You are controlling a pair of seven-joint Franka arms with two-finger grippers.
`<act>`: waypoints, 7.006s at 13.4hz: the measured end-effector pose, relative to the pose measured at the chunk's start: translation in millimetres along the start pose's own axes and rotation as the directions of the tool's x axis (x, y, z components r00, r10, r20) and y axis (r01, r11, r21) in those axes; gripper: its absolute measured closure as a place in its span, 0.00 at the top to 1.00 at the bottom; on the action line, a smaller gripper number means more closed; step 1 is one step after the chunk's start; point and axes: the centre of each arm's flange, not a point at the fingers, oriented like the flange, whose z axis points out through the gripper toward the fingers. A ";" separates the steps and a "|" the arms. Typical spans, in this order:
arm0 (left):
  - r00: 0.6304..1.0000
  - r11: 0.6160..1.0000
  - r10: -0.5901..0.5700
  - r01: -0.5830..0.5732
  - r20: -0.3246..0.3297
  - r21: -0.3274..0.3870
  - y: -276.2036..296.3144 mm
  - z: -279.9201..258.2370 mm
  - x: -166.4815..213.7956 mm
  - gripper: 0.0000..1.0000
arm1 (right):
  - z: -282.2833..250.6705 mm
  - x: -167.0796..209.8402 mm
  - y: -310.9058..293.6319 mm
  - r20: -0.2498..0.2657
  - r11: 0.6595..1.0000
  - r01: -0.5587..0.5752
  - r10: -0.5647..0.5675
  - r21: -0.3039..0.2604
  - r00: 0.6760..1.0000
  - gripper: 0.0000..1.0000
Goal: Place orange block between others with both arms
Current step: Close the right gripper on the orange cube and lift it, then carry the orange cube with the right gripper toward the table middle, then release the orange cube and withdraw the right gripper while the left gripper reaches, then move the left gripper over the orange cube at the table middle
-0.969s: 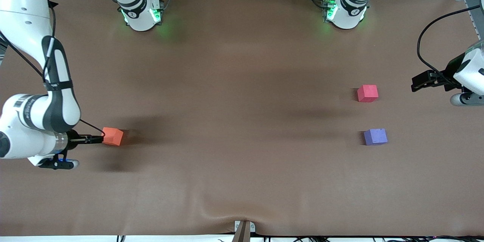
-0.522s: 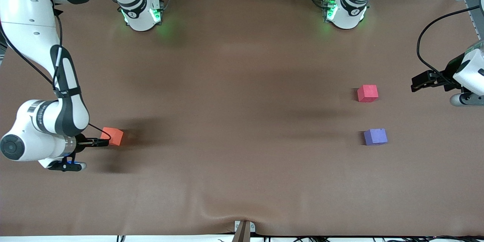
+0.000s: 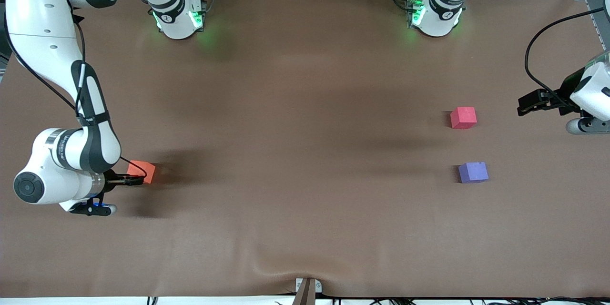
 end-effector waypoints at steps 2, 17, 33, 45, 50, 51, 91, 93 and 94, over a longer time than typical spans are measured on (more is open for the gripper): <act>1.000 1.000 0.000 0.000 0.000 0.000 -0.3 0.0 0.0 1.00 | 0.1 0.0 0.0 0.000 1.000 -0.001 0.001 0.000 1.000 1.00; 1.000 1.000 0.003 -0.003 0.006 0.001 1.9 3.2 1.5 1.00 | 28.0 -11.8 -12.0 0.076 0.999 -0.039 0.039 -0.004 0.996 0.54; 1.000 1.000 -0.003 0.003 0.015 -0.031 3.1 8.5 3.8 1.00 | 14.2 -148.2 -475.0 0.100 0.986 -0.042 0.026 0.158 0.995 0.53; 1.000 0.999 -0.008 0.009 0.025 -0.041 2.2 13.9 6.1 1.00 | 45.0 -133.6 -483.8 0.044 0.978 -0.097 0.091 0.182 0.995 1.00; 1.000 0.999 -0.008 0.009 0.029 -0.041 2.4 16.2 7.1 1.00 | -33.6 -122.3 -429.5 0.151 0.989 -0.134 0.124 0.057 0.981 1.00; 1.000 0.999 -0.008 0.009 0.029 -0.041 2.4 16.4 7.2 1.00 | -57.8 -109.4 -397.4 0.157 0.987 -0.155 0.146 0.045 0.977 1.00; 0.988 0.976 -0.100 0.075 -0.115 -0.205 491.9 230.6 -12.2 1.00 | -386.0 -261.4 13.9 -0.146 0.996 0.032 -0.019 0.085 0.989 1.00; 0.992 0.980 -0.068 0.045 -0.111 -0.195 511.6 242.2 -25.1 1.00 | -386.8 -261.2 12.0 -0.152 0.996 0.031 -0.019 0.079 0.988 1.00; 0.993 0.982 -0.053 0.032 -0.107 -0.189 520.6 250.7 -30.7 1.00 | -387.4 -261.3 10.9 -0.154 0.997 0.031 -0.020 0.070 0.988 1.00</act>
